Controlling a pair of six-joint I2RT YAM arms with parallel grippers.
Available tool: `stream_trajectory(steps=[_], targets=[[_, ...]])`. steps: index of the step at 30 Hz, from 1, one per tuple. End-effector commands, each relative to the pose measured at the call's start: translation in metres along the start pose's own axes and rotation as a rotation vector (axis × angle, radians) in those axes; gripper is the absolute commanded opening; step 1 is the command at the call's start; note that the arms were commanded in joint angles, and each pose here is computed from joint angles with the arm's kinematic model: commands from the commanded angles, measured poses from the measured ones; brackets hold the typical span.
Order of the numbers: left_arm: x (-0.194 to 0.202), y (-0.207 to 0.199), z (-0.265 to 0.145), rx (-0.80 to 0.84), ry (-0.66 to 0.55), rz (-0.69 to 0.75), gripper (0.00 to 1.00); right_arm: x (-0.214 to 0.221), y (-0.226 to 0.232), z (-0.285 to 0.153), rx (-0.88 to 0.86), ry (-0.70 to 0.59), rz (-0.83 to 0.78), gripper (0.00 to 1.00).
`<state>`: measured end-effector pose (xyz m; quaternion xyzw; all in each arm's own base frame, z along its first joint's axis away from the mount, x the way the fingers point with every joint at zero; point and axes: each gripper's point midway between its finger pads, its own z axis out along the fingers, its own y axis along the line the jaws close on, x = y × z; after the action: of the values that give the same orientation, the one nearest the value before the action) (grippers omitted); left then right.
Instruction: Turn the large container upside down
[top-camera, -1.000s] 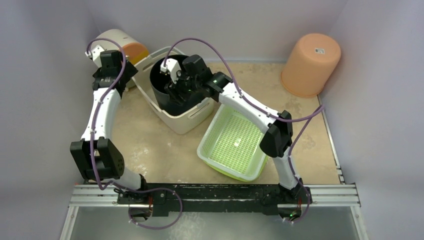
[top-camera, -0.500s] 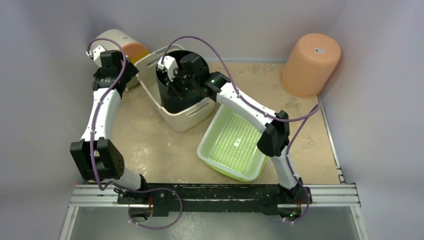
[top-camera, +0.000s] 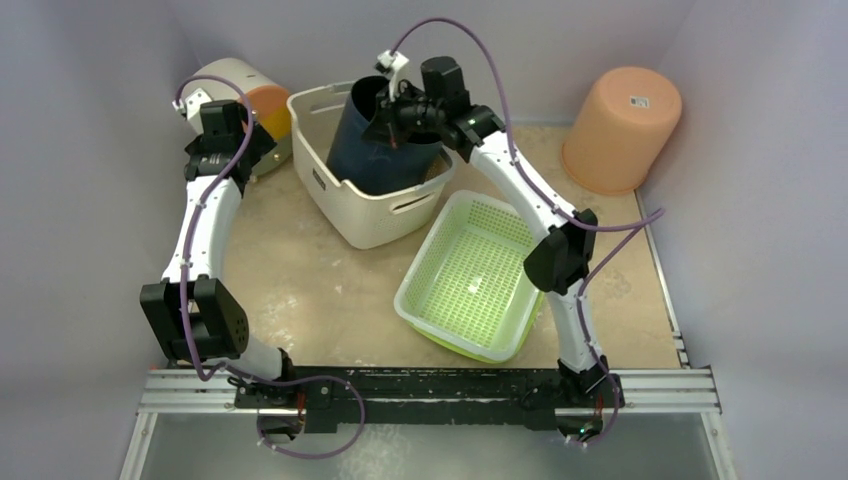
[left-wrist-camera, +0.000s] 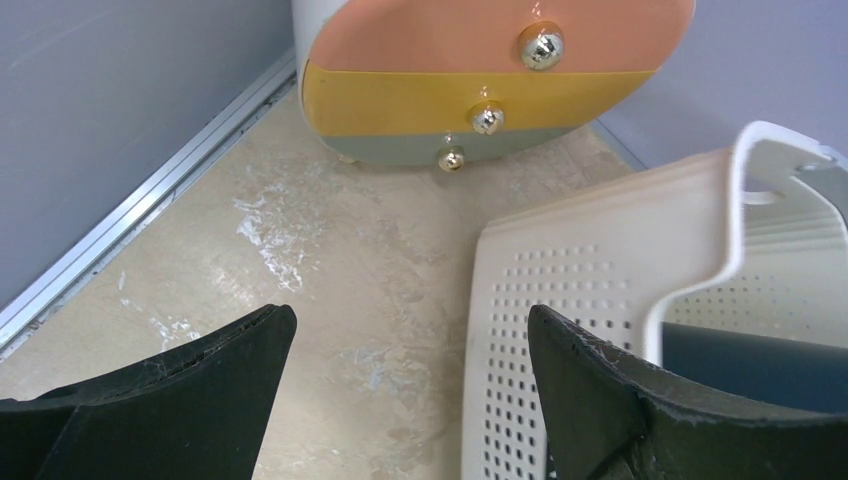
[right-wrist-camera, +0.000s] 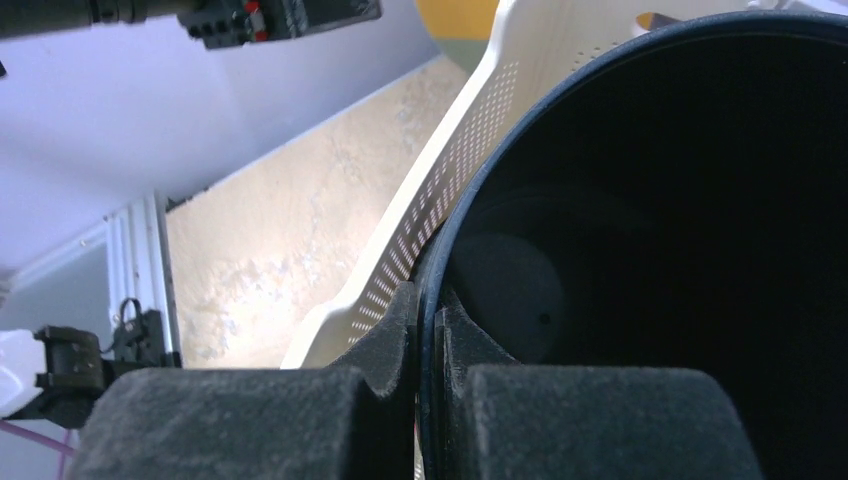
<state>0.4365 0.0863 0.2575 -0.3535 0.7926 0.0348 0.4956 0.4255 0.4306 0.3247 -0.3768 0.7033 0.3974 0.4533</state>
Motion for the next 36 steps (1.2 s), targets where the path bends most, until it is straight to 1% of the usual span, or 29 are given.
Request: stream_trajectory(steps=[1, 11, 21, 25, 30, 34, 36], targets=[[-0.031, -0.007, -0.013, 0.017, -0.084, 0.007, 0.88, -0.152, 0.039, -0.090, -0.075, -0.420, -0.194, 0.00], [-0.031, -0.006, -0.008, 0.003, -0.084, 0.016, 0.88, -0.180, 0.069, -0.116, -0.143, -0.496, -0.251, 0.00], [-0.030, -0.005, -0.006, -0.003, -0.079, 0.028, 0.88, -0.213, 0.084, -0.152, -0.104, -0.599, -0.327, 0.00], [-0.030, -0.005, -0.006, -0.003, -0.079, 0.028, 0.88, -0.231, 0.088, -0.175, -0.039, -0.670, -0.366, 0.00], [-0.030, -0.005, -0.007, -0.002, -0.081, 0.028, 0.88, -0.248, 0.073, -0.204, 0.063, -0.737, -0.381, 0.00], [-0.030, -0.005, -0.008, 0.000, -0.079, 0.030, 0.88, -0.250, 0.046, -0.226, 0.119, -0.775, -0.345, 0.00], [-0.030, -0.004, -0.009, -0.002, -0.080, 0.031, 0.88, -0.246, 0.031, -0.236, 0.113, -0.785, -0.315, 0.00]])
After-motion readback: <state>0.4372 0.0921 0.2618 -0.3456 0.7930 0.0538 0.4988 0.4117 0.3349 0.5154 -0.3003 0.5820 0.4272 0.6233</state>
